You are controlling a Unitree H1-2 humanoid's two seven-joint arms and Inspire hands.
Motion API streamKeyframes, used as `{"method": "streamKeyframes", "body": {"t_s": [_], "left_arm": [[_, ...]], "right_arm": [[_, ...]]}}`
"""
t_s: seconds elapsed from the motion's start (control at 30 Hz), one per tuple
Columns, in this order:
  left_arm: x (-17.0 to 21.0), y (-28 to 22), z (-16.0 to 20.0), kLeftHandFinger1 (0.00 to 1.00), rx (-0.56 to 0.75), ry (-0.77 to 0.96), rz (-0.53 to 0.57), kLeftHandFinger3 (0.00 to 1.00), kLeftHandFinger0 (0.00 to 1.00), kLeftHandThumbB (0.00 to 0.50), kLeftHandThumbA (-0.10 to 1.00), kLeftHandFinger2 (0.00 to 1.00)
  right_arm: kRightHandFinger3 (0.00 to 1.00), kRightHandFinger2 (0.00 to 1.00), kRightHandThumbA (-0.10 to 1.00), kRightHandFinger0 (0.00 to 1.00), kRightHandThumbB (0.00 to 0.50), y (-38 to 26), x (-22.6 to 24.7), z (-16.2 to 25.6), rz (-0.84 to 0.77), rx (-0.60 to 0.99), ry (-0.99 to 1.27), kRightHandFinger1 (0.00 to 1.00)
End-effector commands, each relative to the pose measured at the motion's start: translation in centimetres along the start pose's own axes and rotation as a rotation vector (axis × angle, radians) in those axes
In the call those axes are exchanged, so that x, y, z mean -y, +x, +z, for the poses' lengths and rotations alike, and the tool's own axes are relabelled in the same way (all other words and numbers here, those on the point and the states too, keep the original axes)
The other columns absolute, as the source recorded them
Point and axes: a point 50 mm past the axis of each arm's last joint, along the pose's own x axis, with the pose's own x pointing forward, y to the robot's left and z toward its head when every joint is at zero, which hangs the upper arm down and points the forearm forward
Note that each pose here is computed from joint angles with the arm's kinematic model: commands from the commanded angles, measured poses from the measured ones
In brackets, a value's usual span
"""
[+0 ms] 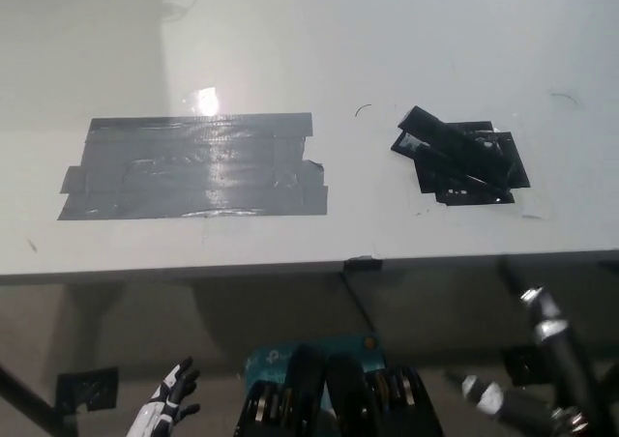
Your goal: A stapler is kept on the black spot marked on the desk infront of the robot. The robot picks up the stapler using its right hand and passes it to a person
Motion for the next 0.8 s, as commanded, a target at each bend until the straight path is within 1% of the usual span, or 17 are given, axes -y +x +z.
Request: {"method": "streamKeyframes", "body": {"t_s": [0.0, 0.07, 0.1, 0.17, 0.23, 0.27, 0.3, 0.4, 0.43, 0.47, 0.53, 0.57, 0.77], "left_arm": [[-0.1, 0.0, 1.0, 1.00, 0.053, 0.026, -0.009, 1.00, 0.91, 0.500, 1.00, 1.00], [-0.2, 0.1, 0.9, 1.00, 0.054, 0.029, -0.006, 1.00, 0.91, 0.500, 1.00, 1.00], [-0.2, 0.1, 0.9, 1.00, 0.057, 0.032, -0.006, 1.00, 0.90, 0.500, 1.00, 1.00], [-0.2, 0.1, 0.9, 1.00, 0.057, 0.047, -0.008, 1.00, 0.88, 0.500, 1.00, 1.00], [-0.1, 0.2, 1.0, 1.00, 0.060, 0.050, -0.009, 1.00, 0.87, 0.500, 1.00, 1.00], [-0.2, 0.2, 1.0, 1.00, 0.061, 0.050, -0.007, 1.00, 0.87, 0.500, 1.00, 1.00], [-0.3, 0.2, 1.1, 1.00, 0.062, 0.053, -0.006, 1.00, 0.88, 0.500, 1.00, 1.00], [-0.4, 0.3, 1.1, 1.00, 0.064, 0.052, -0.006, 1.00, 0.88, 0.500, 1.00, 1.00], [-0.5, 0.4, 1.2, 1.00, 0.062, 0.050, -0.010, 1.00, 0.89, 0.500, 1.00, 1.00], [-0.5, 0.4, 1.2, 1.00, 0.062, 0.050, -0.012, 1.00, 0.89, 0.500, 1.00, 1.00], [-0.5, 0.5, 1.3, 1.00, 0.063, 0.057, -0.015, 1.00, 0.88, 0.500, 1.00, 1.00], [-0.5, 0.5, 1.3, 1.00, 0.063, 0.062, -0.017, 1.00, 0.89, 0.500, 1.00, 1.00], [-0.5, 0.5, 1.2, 1.00, 0.057, 0.070, -0.019, 1.00, 0.94, 0.497, 0.98, 1.00]], "right_arm": [[1.00, 1.00, 0.81, 1.00, 0.239, 5.5, 5.2, 5.5, -0.046, 0.135, -0.072, 1.00], [1.00, 1.00, 0.77, 1.00, 0.225, 7.9, 6.3, 6.1, -0.031, 0.126, -0.089, 1.00], [1.00, 1.00, 0.79, 1.00, 0.216, 8.9, 6.7, 6.1, -0.026, 0.115, -0.099, 1.00], [1.00, 1.00, 0.90, 1.00, 0.230, 12.1, 7.6, 5.8, -0.020, 0.062, -0.152, 1.00], [1.00, 1.00, 0.92, 1.00, 0.228, 13.9, 8.3, 5.6, -0.013, 0.028, -0.176, 1.00], [1.00, 1.00, 0.92, 1.00, 0.216, 14.8, 8.4, 5.5, -0.005, 0.014, -0.178, 1.00], [1.00, 1.00, 0.97, 1.00, 0.222, 17.3, 8.8, 5.2, 0.015, -0.025, -0.216, 1.00], [1.00, 1.00, 0.99, 1.00, 0.228, 20.9, 9.2, 4.9, 0.047, -0.093, -0.284, 1.00], [1.00, 1.00, 0.99, 1.00, 0.235, 23.1, 9.1, 4.7, 0.056, -0.139, -0.328, 1.00], [1.00, 1.00, 0.99, 1.00, 0.235, 23.9, 9.1, 4.6, 0.057, -0.157, -0.344, 1.00], [1.00, 1.00, 0.96, 1.00, 0.219, 26.3, 8.7, 4.1, 0.067, -0.192, -0.365, 1.00], [1.00, 1.00, 0.94, 1.00, 0.219, 27.1, 8.6, 3.8, 0.075, -0.208, -0.370, 1.00], [1.00, 1.00, 0.94, 1.00, 0.259, 31.4, 7.6, 1.9, 0.137, -0.351, -0.383, 1.00]]}}
